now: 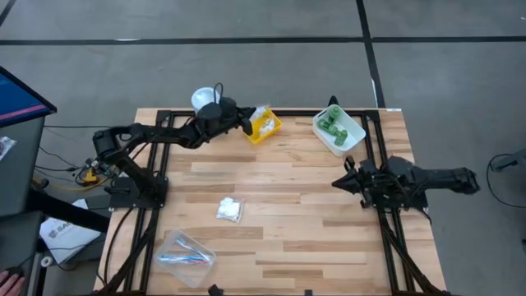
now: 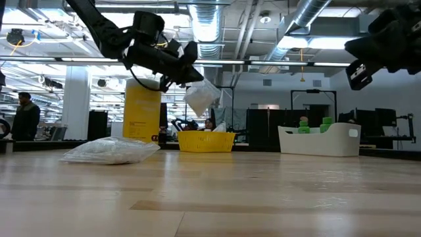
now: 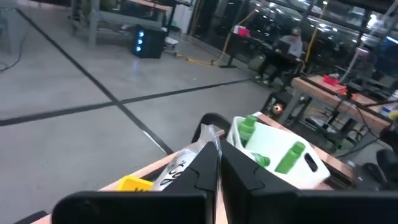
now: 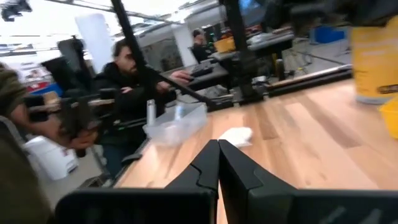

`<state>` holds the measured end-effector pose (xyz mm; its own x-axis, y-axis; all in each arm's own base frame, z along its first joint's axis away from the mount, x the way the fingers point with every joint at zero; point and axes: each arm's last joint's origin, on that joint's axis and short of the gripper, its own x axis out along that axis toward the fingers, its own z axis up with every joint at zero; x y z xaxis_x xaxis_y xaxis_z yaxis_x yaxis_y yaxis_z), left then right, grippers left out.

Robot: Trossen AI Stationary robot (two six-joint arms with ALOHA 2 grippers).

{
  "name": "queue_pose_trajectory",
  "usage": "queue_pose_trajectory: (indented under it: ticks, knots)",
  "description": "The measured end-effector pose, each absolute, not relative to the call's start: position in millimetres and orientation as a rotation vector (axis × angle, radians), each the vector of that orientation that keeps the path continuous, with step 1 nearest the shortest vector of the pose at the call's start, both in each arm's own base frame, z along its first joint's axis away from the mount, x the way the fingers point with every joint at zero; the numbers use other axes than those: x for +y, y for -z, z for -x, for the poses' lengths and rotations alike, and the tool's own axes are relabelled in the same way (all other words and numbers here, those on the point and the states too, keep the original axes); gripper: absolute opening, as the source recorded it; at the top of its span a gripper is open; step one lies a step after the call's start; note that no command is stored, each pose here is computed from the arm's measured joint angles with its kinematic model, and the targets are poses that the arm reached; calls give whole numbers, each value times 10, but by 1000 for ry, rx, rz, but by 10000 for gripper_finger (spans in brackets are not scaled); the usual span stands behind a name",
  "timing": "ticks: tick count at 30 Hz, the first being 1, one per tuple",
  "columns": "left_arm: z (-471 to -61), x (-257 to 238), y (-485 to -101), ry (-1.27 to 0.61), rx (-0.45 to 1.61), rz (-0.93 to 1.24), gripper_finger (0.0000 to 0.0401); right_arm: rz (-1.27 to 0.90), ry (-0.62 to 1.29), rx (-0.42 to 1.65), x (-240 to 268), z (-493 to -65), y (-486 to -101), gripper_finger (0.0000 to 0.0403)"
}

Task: Pick & Place Travel size toiletries
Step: Put the cotton pack into the yellow bin

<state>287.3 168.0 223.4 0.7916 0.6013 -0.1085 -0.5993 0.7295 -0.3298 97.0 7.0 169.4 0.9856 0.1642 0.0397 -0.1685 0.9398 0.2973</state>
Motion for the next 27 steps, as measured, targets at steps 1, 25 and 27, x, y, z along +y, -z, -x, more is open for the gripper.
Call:
queue_pose_trajectory:
  ticks: [1,25,27]
  knots:
    - [-2895,1662,-2217,-653,-1,352,0,-304,-155,-12,56,-972,-1689,0]
    - [-2992,1726,-1969,-745,74,251,1,-408,-102,-16,2,-974,-1686,0]
    - [-2990,1725,-1957,-744,88,241,1,-408,-102,-16,2,-974,-1686,0]
